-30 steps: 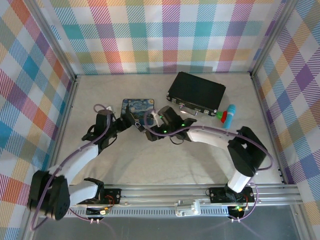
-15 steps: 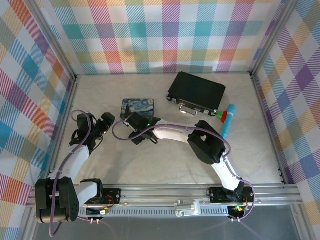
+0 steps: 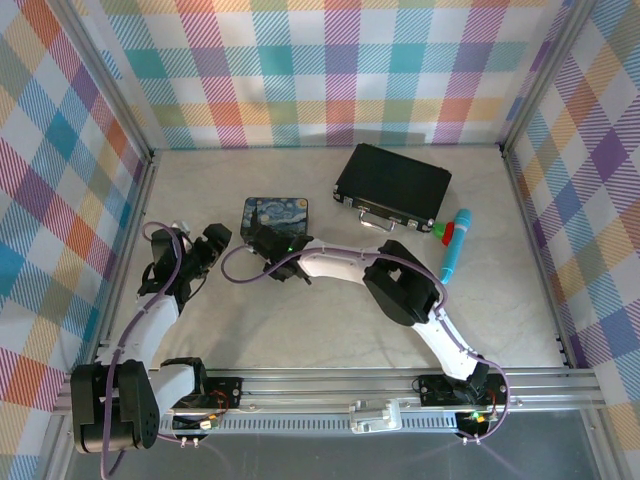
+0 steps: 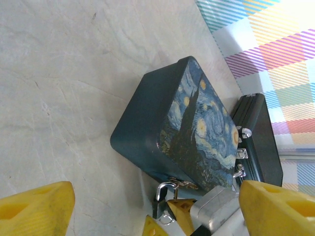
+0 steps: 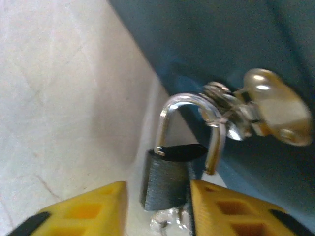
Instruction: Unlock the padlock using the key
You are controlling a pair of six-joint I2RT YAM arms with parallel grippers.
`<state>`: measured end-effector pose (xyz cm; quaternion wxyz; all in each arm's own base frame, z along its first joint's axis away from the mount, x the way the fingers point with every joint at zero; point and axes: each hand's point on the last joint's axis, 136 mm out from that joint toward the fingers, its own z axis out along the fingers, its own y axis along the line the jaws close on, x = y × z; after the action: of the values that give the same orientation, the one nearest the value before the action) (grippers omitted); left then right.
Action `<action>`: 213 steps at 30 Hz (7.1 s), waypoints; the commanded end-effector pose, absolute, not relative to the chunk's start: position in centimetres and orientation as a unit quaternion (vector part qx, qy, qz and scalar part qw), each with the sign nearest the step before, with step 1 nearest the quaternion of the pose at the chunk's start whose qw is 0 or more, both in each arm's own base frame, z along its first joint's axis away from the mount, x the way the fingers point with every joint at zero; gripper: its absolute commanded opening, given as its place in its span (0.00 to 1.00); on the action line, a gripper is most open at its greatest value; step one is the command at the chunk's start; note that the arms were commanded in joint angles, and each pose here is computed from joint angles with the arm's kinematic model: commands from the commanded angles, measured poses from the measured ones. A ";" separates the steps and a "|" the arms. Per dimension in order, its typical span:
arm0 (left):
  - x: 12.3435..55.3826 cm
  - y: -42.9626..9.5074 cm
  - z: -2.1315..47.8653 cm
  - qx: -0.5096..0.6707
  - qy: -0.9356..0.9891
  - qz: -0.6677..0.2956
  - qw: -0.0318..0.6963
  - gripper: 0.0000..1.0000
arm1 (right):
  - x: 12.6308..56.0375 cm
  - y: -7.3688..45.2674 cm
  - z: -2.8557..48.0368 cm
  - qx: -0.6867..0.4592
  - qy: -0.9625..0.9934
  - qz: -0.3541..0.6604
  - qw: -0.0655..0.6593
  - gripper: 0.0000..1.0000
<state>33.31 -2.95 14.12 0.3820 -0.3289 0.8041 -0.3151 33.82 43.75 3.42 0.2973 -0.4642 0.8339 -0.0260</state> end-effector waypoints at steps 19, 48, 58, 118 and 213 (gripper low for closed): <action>34.9 -6.2 14.2 -0.243 0.814 -0.341 0.402 0.77 | 31.9 43.9 4.1 -0.527 0.803 0.168 0.223 0.02; 31.8 -5.9 12.9 -0.299 0.800 -0.351 0.384 0.80 | 36.1 42.8 1.2 -0.401 0.874 0.031 0.272 0.34; 30.8 -7.6 12.0 -0.281 0.797 -0.387 0.369 0.77 | 35.0 43.8 3.3 -0.391 0.876 0.155 0.236 0.04; 36.8 -15.4 4.9 -0.275 0.792 -0.424 0.342 0.00 | 32.2 44.2 9.6 -0.296 0.821 0.476 0.110 0.28; 29.3 -17.0 14.7 -0.170 0.849 -0.339 0.368 0.00 | 35.6 30.2 16.1 -0.158 0.894 0.343 0.239 0.72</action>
<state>31.14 -14.36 16.00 0.4173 -0.2411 0.8036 -0.3493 38.81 31.71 17.77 0.2910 -0.0984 0.8860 0.3472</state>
